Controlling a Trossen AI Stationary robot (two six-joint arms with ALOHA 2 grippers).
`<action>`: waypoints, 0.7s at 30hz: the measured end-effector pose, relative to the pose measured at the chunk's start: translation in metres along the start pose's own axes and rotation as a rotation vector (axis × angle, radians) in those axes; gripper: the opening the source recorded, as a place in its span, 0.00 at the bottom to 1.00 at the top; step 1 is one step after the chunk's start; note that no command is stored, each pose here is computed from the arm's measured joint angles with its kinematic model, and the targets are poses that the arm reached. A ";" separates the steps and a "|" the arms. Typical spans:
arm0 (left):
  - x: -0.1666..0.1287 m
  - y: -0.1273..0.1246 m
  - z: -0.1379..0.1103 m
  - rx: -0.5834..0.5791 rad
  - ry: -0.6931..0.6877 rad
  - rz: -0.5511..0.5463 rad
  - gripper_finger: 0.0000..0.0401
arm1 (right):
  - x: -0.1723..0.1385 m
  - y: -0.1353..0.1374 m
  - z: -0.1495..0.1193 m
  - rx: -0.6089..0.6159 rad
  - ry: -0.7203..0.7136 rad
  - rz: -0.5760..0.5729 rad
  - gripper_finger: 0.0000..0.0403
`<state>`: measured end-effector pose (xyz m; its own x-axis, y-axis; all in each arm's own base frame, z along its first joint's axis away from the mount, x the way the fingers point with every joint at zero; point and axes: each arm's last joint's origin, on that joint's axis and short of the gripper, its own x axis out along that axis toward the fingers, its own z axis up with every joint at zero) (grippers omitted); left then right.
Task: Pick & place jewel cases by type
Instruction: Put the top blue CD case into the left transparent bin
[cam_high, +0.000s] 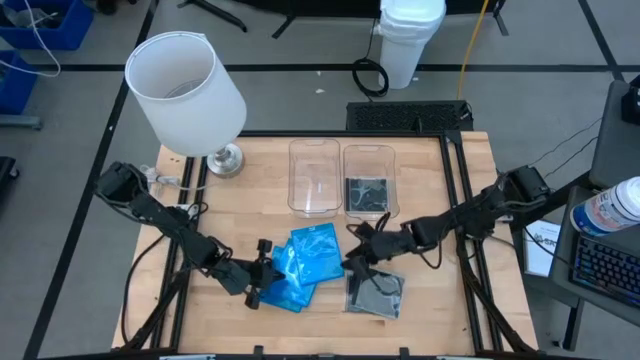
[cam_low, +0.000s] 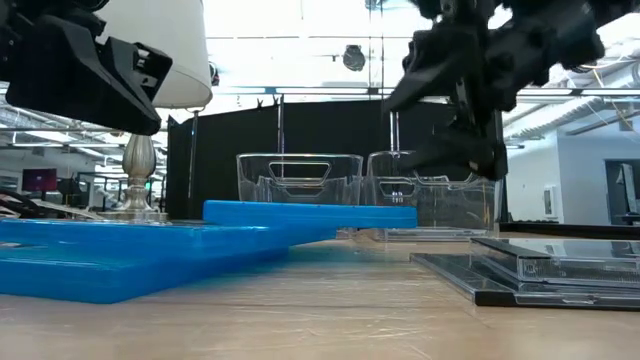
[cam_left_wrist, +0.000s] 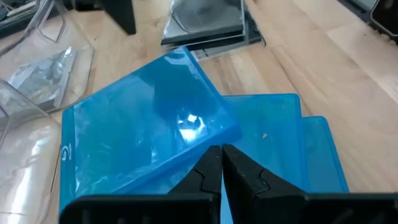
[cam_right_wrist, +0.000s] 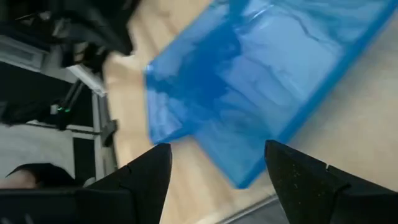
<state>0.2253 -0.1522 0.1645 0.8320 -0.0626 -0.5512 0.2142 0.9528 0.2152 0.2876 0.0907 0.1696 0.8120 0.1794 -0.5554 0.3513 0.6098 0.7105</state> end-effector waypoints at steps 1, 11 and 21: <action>0.000 0.000 0.000 -0.001 -0.001 0.000 0.06 | 0.000 -0.003 0.002 0.009 0.008 -0.007 0.62; 0.006 0.005 -0.003 -0.033 0.026 0.024 0.03 | 0.002 -0.021 0.007 0.046 0.018 -0.069 0.62; 0.021 0.007 -0.012 -0.017 0.060 0.047 0.03 | 0.028 -0.034 -0.002 0.103 0.067 -0.055 0.62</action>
<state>0.2382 -0.1430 0.1454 0.8088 0.0001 -0.5881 0.1660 0.9593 0.2285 0.2970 0.0767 0.1288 0.7589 0.2010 -0.6195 0.4428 0.5382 0.7171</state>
